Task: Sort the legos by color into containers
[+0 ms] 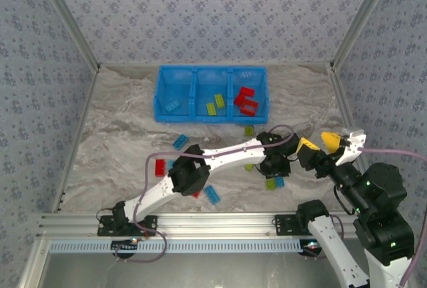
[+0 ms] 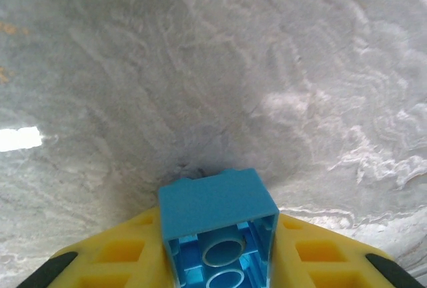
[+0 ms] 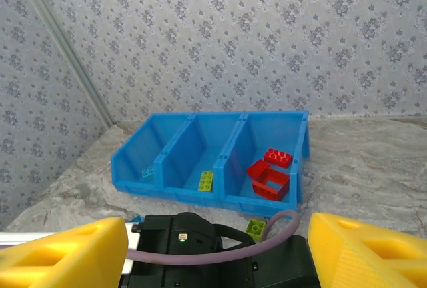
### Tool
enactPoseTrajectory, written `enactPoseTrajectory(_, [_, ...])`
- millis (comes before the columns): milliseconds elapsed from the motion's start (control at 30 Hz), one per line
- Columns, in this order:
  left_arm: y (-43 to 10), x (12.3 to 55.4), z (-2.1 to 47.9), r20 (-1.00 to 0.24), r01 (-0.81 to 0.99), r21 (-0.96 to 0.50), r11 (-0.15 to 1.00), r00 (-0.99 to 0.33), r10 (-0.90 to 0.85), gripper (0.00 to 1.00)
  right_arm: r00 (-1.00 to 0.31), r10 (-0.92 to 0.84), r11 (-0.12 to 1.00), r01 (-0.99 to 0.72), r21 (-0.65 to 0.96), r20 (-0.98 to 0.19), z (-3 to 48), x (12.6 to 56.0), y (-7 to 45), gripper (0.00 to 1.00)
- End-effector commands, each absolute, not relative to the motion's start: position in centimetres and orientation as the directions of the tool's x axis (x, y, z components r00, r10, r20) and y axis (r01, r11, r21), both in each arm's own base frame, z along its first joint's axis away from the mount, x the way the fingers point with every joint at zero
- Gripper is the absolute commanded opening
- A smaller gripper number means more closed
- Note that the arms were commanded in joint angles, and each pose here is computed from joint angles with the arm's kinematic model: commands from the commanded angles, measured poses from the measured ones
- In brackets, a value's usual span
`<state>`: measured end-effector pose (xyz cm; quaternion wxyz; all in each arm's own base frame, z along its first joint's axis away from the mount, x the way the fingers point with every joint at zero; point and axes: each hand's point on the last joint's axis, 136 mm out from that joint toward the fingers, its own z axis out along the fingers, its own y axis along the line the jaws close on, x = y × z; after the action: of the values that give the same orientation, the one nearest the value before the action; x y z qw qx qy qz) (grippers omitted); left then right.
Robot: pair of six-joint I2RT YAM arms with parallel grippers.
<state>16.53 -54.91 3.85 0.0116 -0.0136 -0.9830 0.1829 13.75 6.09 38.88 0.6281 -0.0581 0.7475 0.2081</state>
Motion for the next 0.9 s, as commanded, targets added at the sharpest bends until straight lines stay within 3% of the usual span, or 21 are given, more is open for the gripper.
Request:
enactPoseTrajectory(0, [-55.4,18.5,6.1,-0.089,0.071,-0.374,0.925,-0.995,0.04,0.29,-0.208,0.174,0.901,-0.36,0.241,-0.963,38.9,13.9,6.4,0.74])
enactPoseTrajectory(200, [-53.1,21.8,14.6,-0.271,0.115,-0.398,0.91,-0.962,0.003,0.28,-0.161,0.177,0.853,-0.467,0.233,-0.971,41.9,13.4,8.0,0.74])
enactPoseTrajectory(300, [-49.8,23.7,18.3,-0.338,0.102,-0.391,0.915,-0.94,-0.04,0.28,-0.137,0.18,0.8,-0.555,0.226,-0.974,44.2,13.2,9.6,0.74])
enactPoseTrajectory(433, [-43.7,26.3,21.4,-0.393,0.053,-0.362,0.931,-0.914,-0.101,0.28,-0.205,0.161,0.743,-0.619,0.255,-0.966,43.4,15.4,11.8,0.69])
enactPoseTrajectory(667, [-30.4,31.1,22.1,-0.444,-0.08,-0.257,0.963,-0.875,-0.192,0.28,-0.255,0.096,0.7,-0.67,0.247,-0.962,41.1,19.3,15.6,0.69])
enactPoseTrajectory(800, [-23.6,33.7,21.8,-0.454,-0.16,-0.225,0.961,-0.855,-0.249,0.28,-0.167,-0.139,0.658,-0.752,0.035,-0.976,39.6,19.3,23.1,0.71])
enactPoseTrajectory(867, [-21.4,35.2,21.7,-0.464,-0.168,-0.221,0.961,-0.848,-0.255,0.28,-0.137,-0.15,0.613,-0.79,0.017,-0.979,40.2,19.3,26.9,0.71])
